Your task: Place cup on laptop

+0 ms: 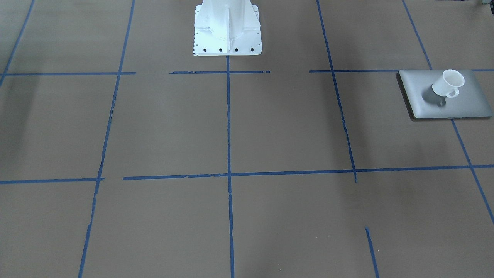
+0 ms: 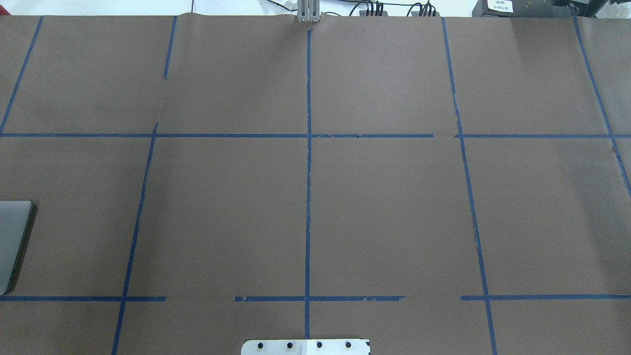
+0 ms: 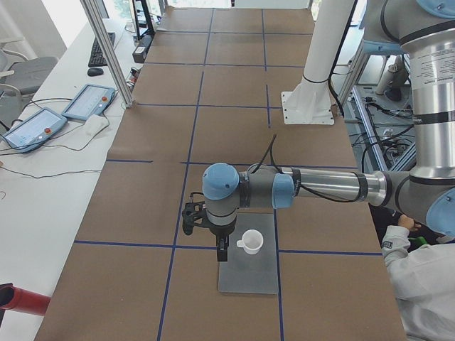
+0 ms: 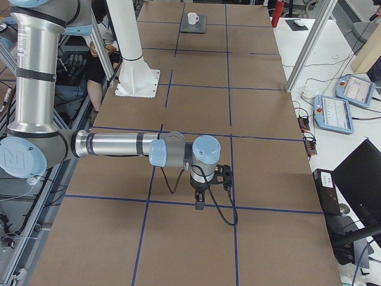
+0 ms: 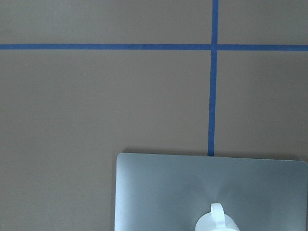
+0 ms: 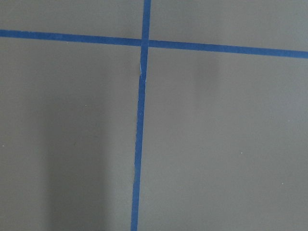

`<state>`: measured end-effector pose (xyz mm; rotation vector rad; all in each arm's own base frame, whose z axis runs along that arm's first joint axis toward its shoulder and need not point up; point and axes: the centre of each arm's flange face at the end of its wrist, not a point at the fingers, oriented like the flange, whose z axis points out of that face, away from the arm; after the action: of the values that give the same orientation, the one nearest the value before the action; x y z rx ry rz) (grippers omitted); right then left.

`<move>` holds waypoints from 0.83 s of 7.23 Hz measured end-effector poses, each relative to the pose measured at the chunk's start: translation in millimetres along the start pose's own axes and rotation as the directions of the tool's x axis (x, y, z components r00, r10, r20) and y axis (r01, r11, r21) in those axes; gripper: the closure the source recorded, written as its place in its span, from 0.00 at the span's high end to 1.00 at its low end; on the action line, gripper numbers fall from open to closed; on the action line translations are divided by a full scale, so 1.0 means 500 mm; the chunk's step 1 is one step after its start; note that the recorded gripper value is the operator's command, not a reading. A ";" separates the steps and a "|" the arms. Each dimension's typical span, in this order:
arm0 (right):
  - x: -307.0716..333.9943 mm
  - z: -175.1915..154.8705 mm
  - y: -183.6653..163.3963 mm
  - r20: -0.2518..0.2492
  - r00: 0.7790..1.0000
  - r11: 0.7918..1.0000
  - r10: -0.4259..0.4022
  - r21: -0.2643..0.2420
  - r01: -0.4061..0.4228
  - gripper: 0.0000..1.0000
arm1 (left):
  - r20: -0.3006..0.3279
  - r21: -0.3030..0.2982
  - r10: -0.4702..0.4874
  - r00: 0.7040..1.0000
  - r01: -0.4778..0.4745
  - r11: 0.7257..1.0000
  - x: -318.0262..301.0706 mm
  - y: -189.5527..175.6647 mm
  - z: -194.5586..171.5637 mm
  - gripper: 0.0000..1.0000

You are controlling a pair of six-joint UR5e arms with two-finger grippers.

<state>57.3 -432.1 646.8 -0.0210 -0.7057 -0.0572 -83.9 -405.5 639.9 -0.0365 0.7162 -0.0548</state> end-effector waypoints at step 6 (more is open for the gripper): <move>0.000 0.000 0.000 0.000 1.000 1.000 0.000 0.000 0.000 1.00 | -0.019 -0.056 -0.034 0.999 0.032 0.998 0.011 0.004 -0.008 1.00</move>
<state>57.3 -432.2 646.7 -0.0210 -0.7057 -0.0572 -82.1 -403.9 633.2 -0.1010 0.7369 -0.0670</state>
